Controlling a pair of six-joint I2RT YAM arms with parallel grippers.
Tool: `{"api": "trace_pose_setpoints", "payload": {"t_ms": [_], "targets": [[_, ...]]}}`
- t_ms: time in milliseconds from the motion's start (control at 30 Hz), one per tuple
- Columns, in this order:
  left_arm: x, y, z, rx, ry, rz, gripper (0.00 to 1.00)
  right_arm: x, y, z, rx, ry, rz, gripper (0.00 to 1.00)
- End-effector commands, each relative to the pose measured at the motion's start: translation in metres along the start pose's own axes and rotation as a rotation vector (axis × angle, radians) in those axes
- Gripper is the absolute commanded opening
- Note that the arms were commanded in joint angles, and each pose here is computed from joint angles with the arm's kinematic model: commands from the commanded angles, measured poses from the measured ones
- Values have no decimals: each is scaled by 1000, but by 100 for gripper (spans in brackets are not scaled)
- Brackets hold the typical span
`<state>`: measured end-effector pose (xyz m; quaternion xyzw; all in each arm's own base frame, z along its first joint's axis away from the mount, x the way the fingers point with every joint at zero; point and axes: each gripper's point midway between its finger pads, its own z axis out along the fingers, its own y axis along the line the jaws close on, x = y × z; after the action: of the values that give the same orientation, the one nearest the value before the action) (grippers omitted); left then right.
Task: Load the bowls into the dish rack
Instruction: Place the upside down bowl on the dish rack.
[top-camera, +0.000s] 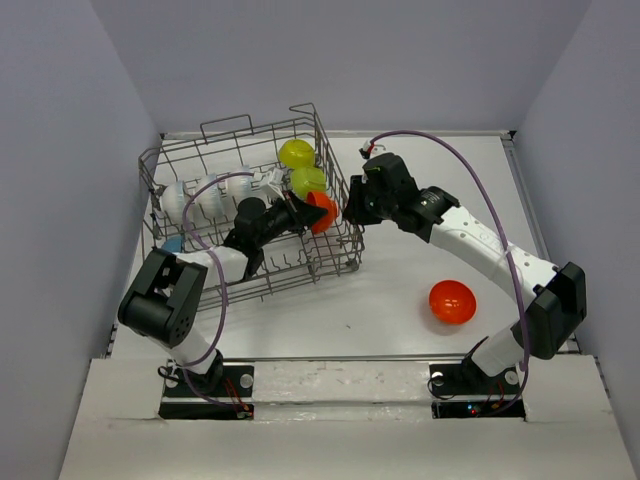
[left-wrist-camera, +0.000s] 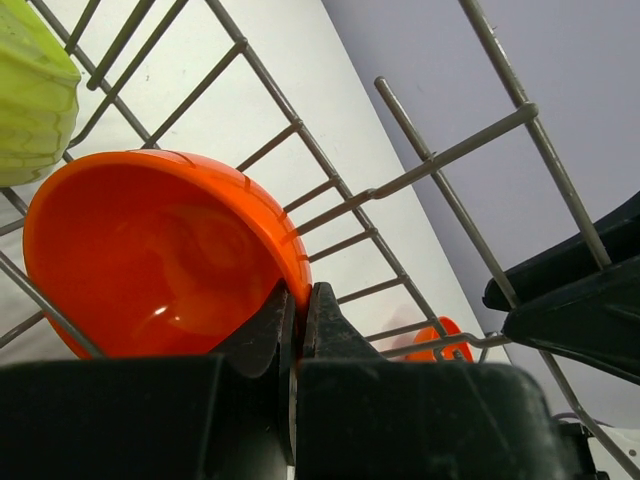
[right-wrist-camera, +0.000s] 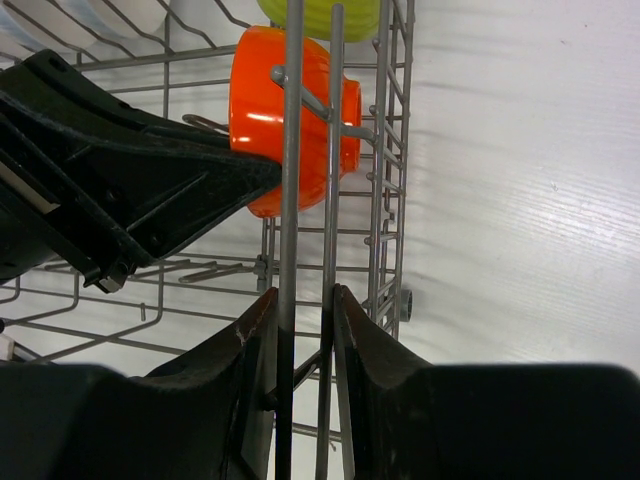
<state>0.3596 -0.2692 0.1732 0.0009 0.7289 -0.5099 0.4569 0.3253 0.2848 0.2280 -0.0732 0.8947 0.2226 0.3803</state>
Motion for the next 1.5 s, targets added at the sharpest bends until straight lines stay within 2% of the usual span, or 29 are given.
{"api": "trace_pose_setpoints", "payload": {"t_ms": [0, 500, 633, 967, 1133, 1467], "targets": [[-31, -4, -3, -31, -72, 104, 1, -24, 18, -8, -57, -69, 10, 16], [-29, 19, -8, -178, -37, 134, 0, -25, 16, -10, -47, -76, 18, 16], [-32, 26, -11, -232, -36, 154, 0, -24, 15, -9, -44, -73, 22, 10], [-36, 40, -21, -333, -32, 188, 0, -23, 11, -10, -25, -76, 33, 9], [-42, 40, -26, -361, -44, 210, 0, -23, 7, -9, 1, -83, 60, 1], [-50, 45, -38, -435, -60, 245, 3, -32, -6, -18, 71, -143, 108, 1]]}}
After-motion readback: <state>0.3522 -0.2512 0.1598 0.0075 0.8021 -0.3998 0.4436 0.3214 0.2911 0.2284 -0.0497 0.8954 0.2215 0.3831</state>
